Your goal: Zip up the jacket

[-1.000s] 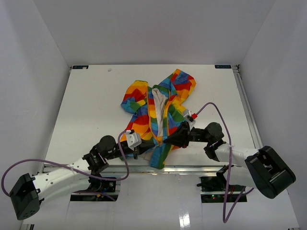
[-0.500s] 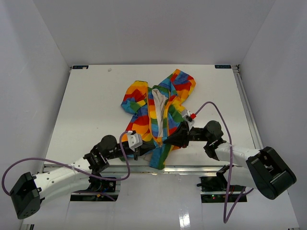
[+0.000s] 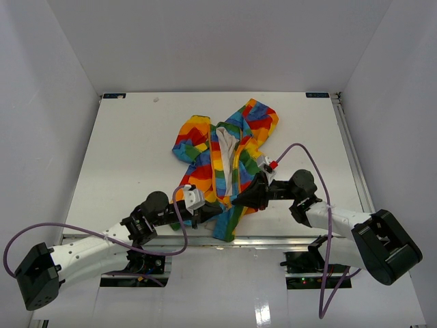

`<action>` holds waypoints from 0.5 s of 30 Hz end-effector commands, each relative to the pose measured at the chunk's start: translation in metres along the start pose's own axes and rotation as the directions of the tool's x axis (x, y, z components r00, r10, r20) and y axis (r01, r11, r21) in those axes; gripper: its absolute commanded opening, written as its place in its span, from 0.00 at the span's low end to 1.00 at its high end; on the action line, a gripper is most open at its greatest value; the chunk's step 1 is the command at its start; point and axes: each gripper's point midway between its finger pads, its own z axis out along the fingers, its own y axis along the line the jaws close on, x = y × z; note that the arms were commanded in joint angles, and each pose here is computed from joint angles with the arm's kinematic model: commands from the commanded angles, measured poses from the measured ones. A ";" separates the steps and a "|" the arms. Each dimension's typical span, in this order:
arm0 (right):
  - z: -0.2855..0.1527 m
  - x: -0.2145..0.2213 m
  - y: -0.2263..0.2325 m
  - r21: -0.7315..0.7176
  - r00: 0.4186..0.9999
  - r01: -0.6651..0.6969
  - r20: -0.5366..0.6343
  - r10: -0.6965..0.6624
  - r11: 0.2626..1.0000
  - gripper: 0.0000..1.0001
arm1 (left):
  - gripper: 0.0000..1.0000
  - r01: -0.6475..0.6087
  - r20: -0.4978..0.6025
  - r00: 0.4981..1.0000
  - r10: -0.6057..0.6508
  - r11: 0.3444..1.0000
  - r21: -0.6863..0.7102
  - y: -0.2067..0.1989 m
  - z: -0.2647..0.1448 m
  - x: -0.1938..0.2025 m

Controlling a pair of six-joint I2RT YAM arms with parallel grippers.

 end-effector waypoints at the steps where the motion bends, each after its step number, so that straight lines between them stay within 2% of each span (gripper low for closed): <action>1: 0.005 -0.008 0.006 -0.040 0.997 0.076 0.021 -0.075 0.996 0.08 | 0.25 -0.001 0.086 0.996 0.001 1.000 -0.005 -0.002 0.000 -0.030; 4: 0.007 -0.006 0.007 -0.047 0.997 0.073 0.018 -0.073 0.996 0.08 | 0.33 -0.001 0.095 0.995 0.003 1.000 -0.020 0.001 0.000 -0.034; 15: 0.013 -0.002 0.013 -0.075 0.997 0.083 0.002 -0.083 0.994 0.08 | 0.41 0.008 0.087 0.996 -0.004 0.999 -0.044 0.007 0.005 -0.035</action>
